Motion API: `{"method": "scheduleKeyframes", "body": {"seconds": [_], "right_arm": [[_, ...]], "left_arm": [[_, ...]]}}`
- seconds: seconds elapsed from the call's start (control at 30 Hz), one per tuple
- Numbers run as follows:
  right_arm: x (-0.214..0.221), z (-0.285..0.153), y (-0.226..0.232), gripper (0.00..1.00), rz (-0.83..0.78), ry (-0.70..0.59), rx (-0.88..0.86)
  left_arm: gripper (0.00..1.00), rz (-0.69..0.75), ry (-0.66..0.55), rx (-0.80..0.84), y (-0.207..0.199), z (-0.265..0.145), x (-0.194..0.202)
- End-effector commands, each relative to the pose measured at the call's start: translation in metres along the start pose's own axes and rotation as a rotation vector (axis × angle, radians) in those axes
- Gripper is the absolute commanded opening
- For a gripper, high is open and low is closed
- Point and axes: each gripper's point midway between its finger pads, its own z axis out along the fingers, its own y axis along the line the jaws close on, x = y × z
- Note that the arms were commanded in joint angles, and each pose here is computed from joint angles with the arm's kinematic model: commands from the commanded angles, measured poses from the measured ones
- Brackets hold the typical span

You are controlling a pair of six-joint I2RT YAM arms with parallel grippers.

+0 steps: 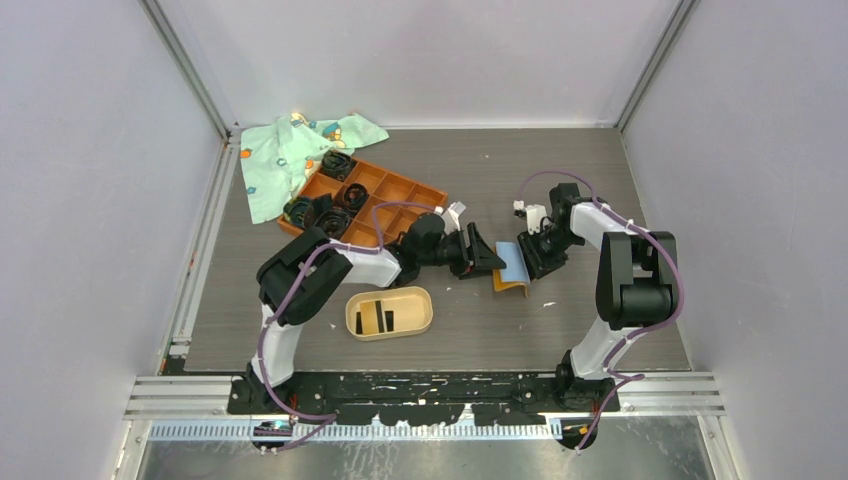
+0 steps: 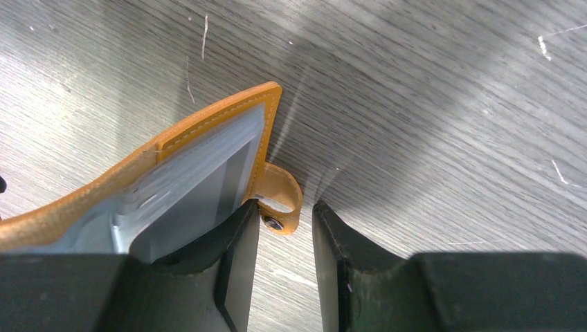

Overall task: Put the credit cards into the card holder
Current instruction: Close the card holder at the center of the board.

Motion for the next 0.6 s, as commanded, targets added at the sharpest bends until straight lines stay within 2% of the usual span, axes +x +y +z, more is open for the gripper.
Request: {"method": "scheduleKeyframes", "body": {"seconds": [0.0,0.57], "right_arm": [[0.001,0.008,0.01,0.4,0.014,0.011,-0.051],[0.0,0.009,0.01,0.4,0.02,0.009,-0.056]], "left_arm": [[0.57,0.088,-0.053,0.138,-0.05,-0.015,-0.014],[0.57,0.096,-0.055,0.191,-0.062,-0.021,-0.014]]}}
